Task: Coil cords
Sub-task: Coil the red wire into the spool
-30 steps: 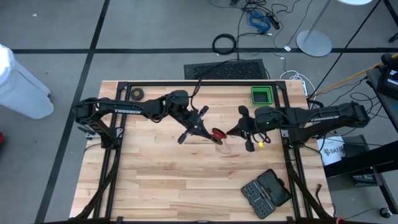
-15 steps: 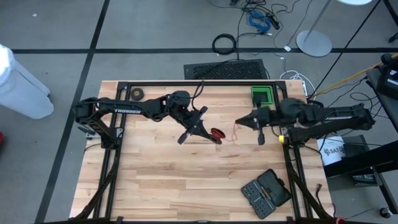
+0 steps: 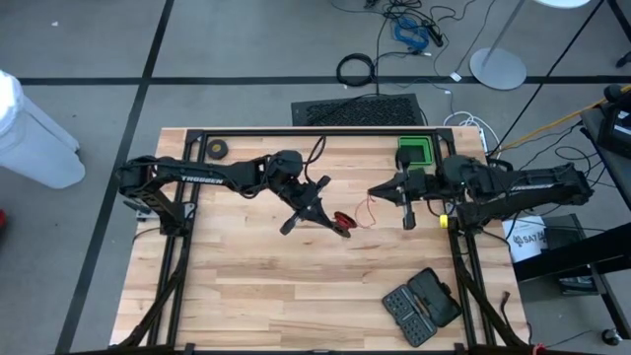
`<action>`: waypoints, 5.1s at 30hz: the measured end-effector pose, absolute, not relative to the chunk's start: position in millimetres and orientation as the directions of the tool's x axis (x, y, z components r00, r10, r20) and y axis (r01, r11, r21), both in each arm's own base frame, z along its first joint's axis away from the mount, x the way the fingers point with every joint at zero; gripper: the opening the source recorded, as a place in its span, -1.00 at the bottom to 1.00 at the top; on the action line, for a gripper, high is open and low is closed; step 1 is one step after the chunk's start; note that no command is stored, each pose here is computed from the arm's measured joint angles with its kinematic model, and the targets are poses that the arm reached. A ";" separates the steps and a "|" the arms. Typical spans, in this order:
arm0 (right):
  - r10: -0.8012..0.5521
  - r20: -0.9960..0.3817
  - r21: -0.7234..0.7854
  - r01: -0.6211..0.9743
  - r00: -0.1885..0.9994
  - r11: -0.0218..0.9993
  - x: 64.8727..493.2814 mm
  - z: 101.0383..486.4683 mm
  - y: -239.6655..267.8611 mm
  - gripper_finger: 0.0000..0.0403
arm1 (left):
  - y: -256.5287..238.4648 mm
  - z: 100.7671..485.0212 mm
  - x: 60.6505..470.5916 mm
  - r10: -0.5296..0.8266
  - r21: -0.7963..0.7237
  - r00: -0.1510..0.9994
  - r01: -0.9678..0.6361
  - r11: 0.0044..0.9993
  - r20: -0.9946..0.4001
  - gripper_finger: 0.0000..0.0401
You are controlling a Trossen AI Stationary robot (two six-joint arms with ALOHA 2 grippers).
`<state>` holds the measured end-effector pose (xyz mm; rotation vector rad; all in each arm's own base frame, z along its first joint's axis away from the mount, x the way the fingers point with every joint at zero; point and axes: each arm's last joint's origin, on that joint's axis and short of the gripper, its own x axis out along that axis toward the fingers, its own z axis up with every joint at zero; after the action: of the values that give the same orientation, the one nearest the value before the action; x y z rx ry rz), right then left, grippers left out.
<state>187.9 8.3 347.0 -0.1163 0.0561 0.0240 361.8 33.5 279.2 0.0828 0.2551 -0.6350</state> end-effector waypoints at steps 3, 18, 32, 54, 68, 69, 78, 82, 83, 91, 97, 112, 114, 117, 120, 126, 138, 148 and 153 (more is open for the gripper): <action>0.021 -0.092 -0.118 -0.032 0.996 0.992 190.8 342.7 8.4 -1.00 | 27.7 285.0 363.1 -0.634 0.043 0.746 0.654 0.755 -0.201 -0.99; 0.119 -0.278 -0.082 -0.146 0.953 0.986 191.3 323.4 11.3 -1.00 | 21.2 323.2 362.4 -0.653 0.141 0.755 0.642 0.754 0.054 -0.99; 0.257 -0.172 -0.070 -0.272 0.951 0.960 186.2 335.4 24.3 -1.00 | 35.1 306.0 361.5 -0.593 0.030 0.800 0.597 0.801 -0.084 -0.99; 0.055 -0.004 -0.169 -0.054 0.999 0.984 181.0 363.8 34.1 -1.00 | 23.7 291.9 363.1 -0.588 -0.033 0.788 0.593 0.804 -0.183 -0.99; -0.009 0.152 -0.218 0.042 0.988 0.975 232.6 358.9 43.6 -1.00 | -12.4 291.5 366.0 -0.666 -0.022 0.727 0.672 0.740 -0.169 -0.99; -0.031 0.168 -0.218 0.068 0.985 0.974 235.2 359.0 43.5 -1.00 | -13.7 291.4 365.9 -0.668 -0.023 0.725 0.675 0.738 -0.170 -0.99; -0.090 0.241 -0.199 0.140 0.966 0.970 247.4 358.4 44.5 -1.00 | -25.0 291.7 365.5 -0.687 -0.020 0.707 0.694 0.719 -0.168 -0.99; -0.154 0.221 -0.192 0.198 0.963 0.961 250.7 355.0 42.2 -1.00 | -33.4 296.3 365.8 -0.703 -0.009 0.694 0.711 0.704 -0.157 -0.99; -0.168 0.216 -0.190 0.210 0.962 0.959 251.8 353.9 42.0 -1.00 | -36.1 299.0 366.2 -0.708 -0.003 0.690 0.716 0.698 -0.150 -0.99; -0.187 0.174 -0.176 0.218 0.967 0.960 265.6 343.9 40.1 -1.00 | -55.8 317.8 366.8 -0.750 0.069 0.654 0.756 0.651 -0.097 -0.99; -0.184 0.096 -0.197 0.200 0.978 0.960 288.7 341.4 44.7 -1.00 | -68.1 326.5 365.9 -0.772 0.123 0.631 0.775 0.620 -0.079 -0.99; -0.281 -0.189 -0.261 0.228 0.941 0.938 309.7 339.2 48.0 -1.00 | -68.9 339.6 357.1 -0.776 0.137 0.624 0.779 0.611 -0.086 -0.99; -0.317 -0.171 -0.263 0.267 0.933 0.927 300.4 347.5 47.7 -1.00 | -66.5 339.7 355.2 -0.772 0.122 0.627 0.778 0.616 -0.102 -0.99; -0.333 -0.139 -0.253 0.291 0.933 0.923 285.8 360.6 48.6 -1.00 | -65.8 337.2 354.4 -0.771 0.100 0.625 0.781 0.617 -0.126 -0.99; -0.324 -0.112 -0.237 0.292 0.939 0.927 273.3 371.3 50.2 -1.00 | -65.8 336.1 354.3 -0.771 0.095 0.623 0.782 0.616 -0.135 -0.99; -0.329 -0.114 -0.221 0.299 0.938 0.928 259.1 378.0 54.4 -1.00 | -65.9 336.0 355.2 -0.770 0.103 0.625 0.781 0.617 -0.129 -0.99; -0.332 -0.217 -0.191 0.293 0.918 0.937 263.9 362.4 56.1 -1.00 | -72.5 344.0 354.6 -0.786 0.180 0.615 0.782 0.597 -0.065 -0.99; -0.297 -0.258 -0.195 0.252 0.919 0.948 281.9 346.3 62.0 -1.00 | -72.8 348.1 354.7 -0.787 0.218 0.616 0.773 0.596 -0.031 -0.99; -0.259 -0.280 -0.179 0.215 0.924 0.960 287.5 340.6 63.8 -1.00 | -74.1 351.8 354.5 -0.790 0.249 0.613 0.765 0.594 -0.001 -0.99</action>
<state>287.5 63.8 340.6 -0.1459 0.3061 -0.2442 354.5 -74.1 351.8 0.2343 -0.1138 -0.9056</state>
